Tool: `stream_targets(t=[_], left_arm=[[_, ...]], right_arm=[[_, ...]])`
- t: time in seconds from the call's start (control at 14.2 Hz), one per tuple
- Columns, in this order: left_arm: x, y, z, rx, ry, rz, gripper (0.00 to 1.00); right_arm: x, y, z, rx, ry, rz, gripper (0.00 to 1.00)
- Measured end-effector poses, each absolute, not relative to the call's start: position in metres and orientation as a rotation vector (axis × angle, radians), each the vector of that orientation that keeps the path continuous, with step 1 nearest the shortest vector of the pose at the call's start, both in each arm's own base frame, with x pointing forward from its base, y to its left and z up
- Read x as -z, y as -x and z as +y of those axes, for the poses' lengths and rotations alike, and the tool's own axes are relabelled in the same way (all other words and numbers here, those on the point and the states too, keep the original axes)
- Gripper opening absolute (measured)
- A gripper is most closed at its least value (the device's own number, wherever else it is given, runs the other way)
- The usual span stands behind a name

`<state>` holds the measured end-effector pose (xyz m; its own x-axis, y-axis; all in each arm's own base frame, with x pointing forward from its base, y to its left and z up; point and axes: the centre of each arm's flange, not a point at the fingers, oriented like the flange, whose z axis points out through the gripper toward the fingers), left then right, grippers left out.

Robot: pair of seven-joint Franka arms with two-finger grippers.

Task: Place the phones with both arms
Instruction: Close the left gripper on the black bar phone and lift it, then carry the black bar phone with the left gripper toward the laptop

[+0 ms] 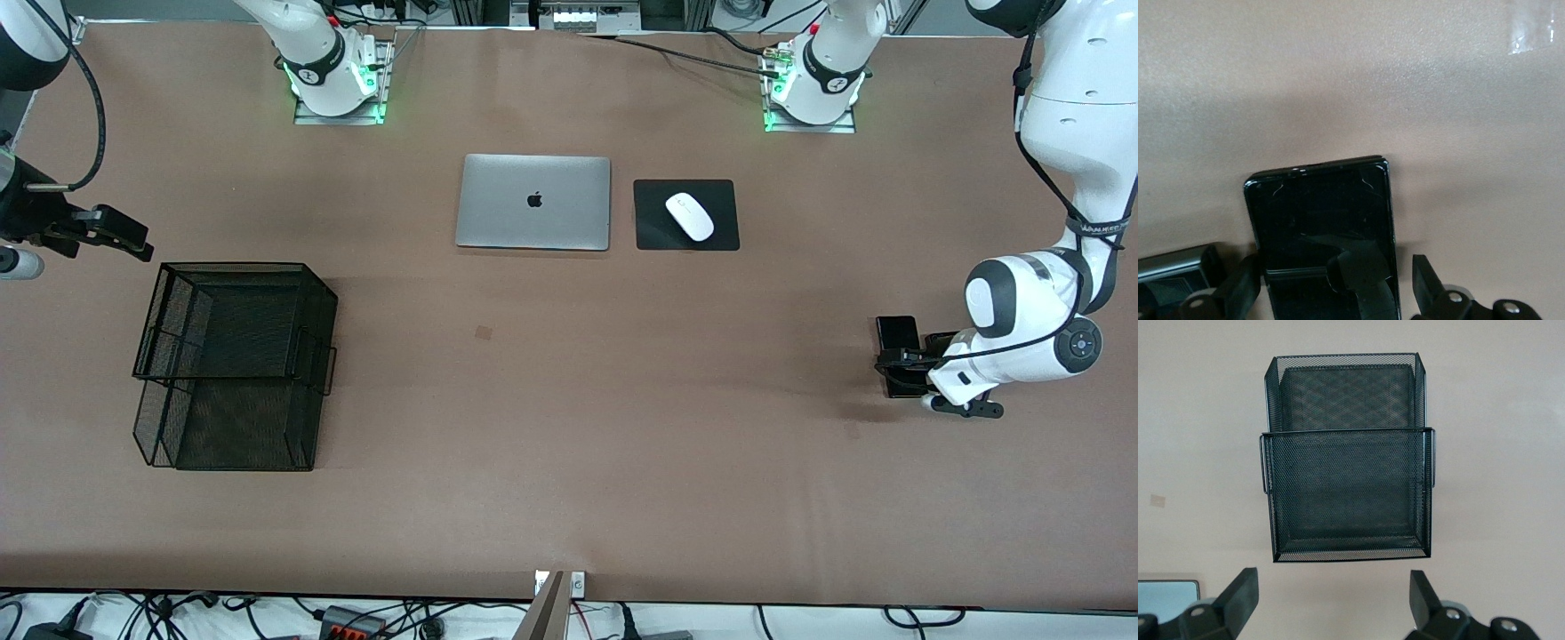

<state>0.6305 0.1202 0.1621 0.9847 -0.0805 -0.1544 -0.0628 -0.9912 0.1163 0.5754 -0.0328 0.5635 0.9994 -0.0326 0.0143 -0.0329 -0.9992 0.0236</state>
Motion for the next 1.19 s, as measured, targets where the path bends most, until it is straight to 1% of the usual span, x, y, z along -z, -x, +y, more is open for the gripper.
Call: stream_targets(t=[0.07,0.14,0.21,0.28,0.56,0.77,0.98,1.19], left_arm=[[-0.163,-0.631,0.121,0.237,-3.021,-0.109,0.94],[-0.163,-0.631,0.121,0.237,-3.021,-0.109,0.94],[-0.164,-0.631,0.122,0.233,-3.023,-0.108,0.88],[-0.167,-0.632,0.122,0.23,-3.024,-0.109,0.8],[-0.168,-0.634,0.105,0.264,-3.017,-0.128,0.8],[-0.196,-0.644,0.072,0.413,-3.007,-0.003,0.8],[-0.252,-0.664,-0.017,0.512,-2.956,0.218,0.8],[-0.284,-0.664,-0.143,0.563,-2.831,0.504,0.8]], right_arm=[[-0.565,-0.575,-0.033,-0.023,-3.117,-0.049,1.0],[-0.565,-0.575,-0.033,-0.02,-3.117,-0.048,1.0],[-0.565,-0.575,-0.032,-0.015,-3.118,-0.047,1.0],[-0.565,-0.574,-0.032,-0.011,-3.118,-0.047,1.0],[-0.564,-0.574,-0.032,-0.005,-3.118,-0.045,1.0],[-0.564,-0.574,-0.03,0.006,-3.118,-0.039,1.0],[-0.561,-0.57,-0.027,0.061,-3.119,-0.033,1.0],[-0.562,-0.57,-0.026,0.058,-3.119,-0.03,1.0]])
